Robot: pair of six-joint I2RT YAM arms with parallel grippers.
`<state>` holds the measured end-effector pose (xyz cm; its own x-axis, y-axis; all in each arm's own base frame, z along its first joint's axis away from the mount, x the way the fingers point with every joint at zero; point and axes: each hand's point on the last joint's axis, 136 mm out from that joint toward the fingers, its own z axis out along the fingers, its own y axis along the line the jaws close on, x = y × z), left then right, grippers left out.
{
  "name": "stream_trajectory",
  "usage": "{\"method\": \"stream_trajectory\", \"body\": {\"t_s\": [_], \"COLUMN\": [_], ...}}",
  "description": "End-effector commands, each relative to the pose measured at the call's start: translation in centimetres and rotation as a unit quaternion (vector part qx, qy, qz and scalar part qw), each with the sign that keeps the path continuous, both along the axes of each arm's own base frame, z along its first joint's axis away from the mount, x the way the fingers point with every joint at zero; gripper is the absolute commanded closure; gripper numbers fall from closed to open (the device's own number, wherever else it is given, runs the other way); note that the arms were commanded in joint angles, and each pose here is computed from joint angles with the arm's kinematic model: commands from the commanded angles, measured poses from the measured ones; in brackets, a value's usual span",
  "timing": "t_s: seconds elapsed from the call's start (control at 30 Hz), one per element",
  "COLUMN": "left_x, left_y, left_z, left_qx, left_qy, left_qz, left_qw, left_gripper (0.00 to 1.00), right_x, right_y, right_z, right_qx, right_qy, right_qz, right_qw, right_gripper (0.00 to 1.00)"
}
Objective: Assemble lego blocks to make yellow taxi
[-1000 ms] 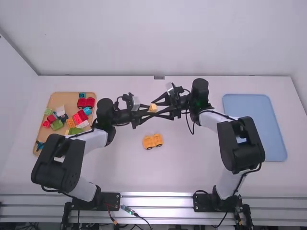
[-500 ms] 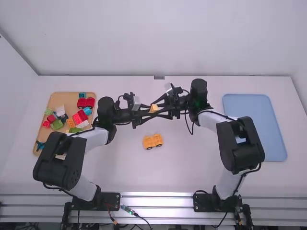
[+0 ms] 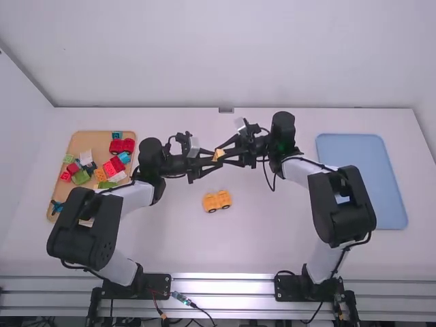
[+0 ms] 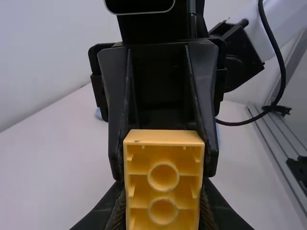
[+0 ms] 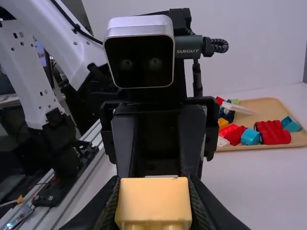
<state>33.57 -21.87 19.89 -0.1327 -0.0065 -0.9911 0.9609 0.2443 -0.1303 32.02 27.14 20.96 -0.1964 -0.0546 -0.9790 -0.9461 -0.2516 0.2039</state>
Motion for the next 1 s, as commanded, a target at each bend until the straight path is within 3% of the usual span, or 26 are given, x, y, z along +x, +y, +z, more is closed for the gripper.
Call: {"method": "stream_trajectory", "body": {"t_s": [0.0,0.07,0.13,0.17,0.33,0.37,0.57,0.73,0.97], "left_x": [0.9,0.8,0.8,0.9,0.9,0.9,0.9,0.8,3.3], "left_y": [0.0,-0.1,0.0,0.1,0.1,0.1,0.2,1.4,4.6], "left_z": [0.8,0.8,0.8,0.8,0.7,0.7,-0.7,-2.2,-3.7], "left_qx": [-0.001,-0.001,-0.001,-0.001,-0.001,0.0,0.015,0.035,0.085], "left_qy": [-0.022,-0.022,-0.022,-0.022,-0.019,-0.017,0.004,0.042,0.108], "left_qz": [0.007,0.005,0.006,0.009,0.008,0.008,0.009,-0.004,0.047], "left_qw": [1.0,1.0,1.0,1.0,1.0,1.0,1.0,0.998,0.989], "left_gripper": [0.95,0.73,0.65,0.48,0.2,0.01,0.01,0.01,0.01], "right_x": [-0.4,-0.4,-0.4,-0.4,-0.6,-0.6,-0.1,1.5,3.5], "right_y": [-0.1,-0.1,-0.1,-0.1,0.1,0.1,-0.1,-1.3,-3.5], "right_z": [0.9,0.9,0.9,0.9,0.9,1.0,1.0,1.5,1.5], "right_qx": [0.004,0.004,0.004,0.004,0.004,0.005,0.004,0.0,-0.002], "right_qy": [-0.009,-0.009,-0.008,-0.008,-0.011,-0.012,-0.013,0.004,0.016], "right_qz": [0.013,0.013,0.013,0.013,0.017,0.017,0.005,-0.029,-0.074], "right_qw": [1.0,1.0,1.0,1.0,1.0,1.0,1.0,1.0,0.997], "right_gripper": [0.75,0.76,0.76,0.76,0.76,0.76,0.76,0.79,0.85]}}
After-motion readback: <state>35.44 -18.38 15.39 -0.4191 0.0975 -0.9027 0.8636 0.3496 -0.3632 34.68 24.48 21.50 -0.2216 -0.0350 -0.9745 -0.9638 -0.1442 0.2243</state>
